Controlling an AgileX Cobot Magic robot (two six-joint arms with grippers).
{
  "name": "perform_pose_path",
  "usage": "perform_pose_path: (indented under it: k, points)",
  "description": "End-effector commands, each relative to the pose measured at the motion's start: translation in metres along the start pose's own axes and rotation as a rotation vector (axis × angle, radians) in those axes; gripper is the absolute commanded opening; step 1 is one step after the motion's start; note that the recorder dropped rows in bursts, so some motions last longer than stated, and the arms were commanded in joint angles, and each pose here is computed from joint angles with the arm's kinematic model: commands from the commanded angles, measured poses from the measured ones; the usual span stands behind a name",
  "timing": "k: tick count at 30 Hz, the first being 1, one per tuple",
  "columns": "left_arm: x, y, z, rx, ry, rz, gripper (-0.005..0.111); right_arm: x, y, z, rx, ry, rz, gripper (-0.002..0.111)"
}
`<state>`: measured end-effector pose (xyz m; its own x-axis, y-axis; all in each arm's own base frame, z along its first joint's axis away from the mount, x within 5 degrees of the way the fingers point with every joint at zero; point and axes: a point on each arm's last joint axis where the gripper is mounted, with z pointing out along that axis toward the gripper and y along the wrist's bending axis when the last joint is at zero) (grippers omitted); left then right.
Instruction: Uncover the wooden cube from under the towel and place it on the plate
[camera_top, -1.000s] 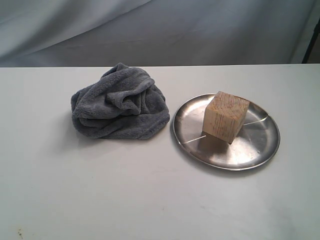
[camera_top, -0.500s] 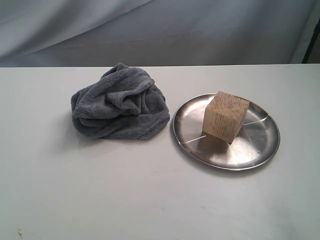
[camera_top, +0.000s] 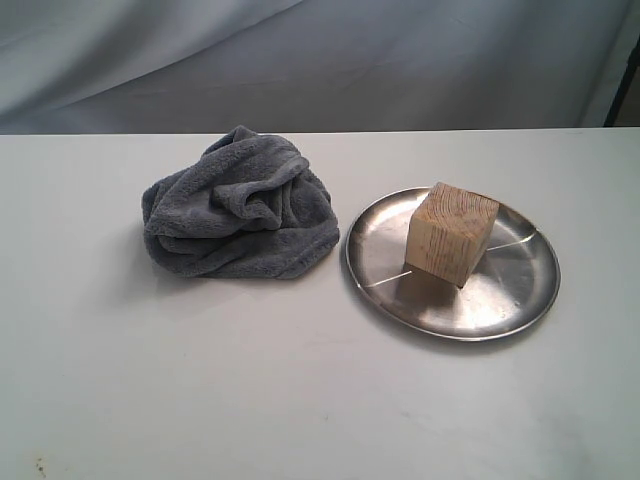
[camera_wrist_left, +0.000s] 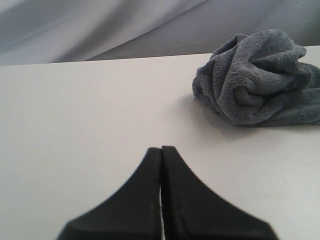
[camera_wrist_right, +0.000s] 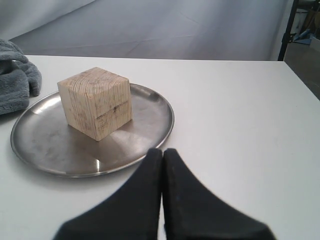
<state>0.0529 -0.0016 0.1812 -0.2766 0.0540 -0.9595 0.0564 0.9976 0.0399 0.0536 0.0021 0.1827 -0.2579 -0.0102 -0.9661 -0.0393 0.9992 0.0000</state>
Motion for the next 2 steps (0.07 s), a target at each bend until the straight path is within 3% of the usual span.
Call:
perform_pose_path:
  k: [1, 2]
  points:
    - [0.0006, -0.0001, 0.0003, 0.001, -0.008, 0.001, 0.0, 0.0005, -0.0004, 0.0, 0.007, -0.004, 0.002, 0.0]
    - [0.0006, -0.0001, 0.0003, 0.001, -0.008, 0.001, 0.0, 0.0005, -0.0004, 0.0, 0.007, -0.004, 0.002, 0.0]
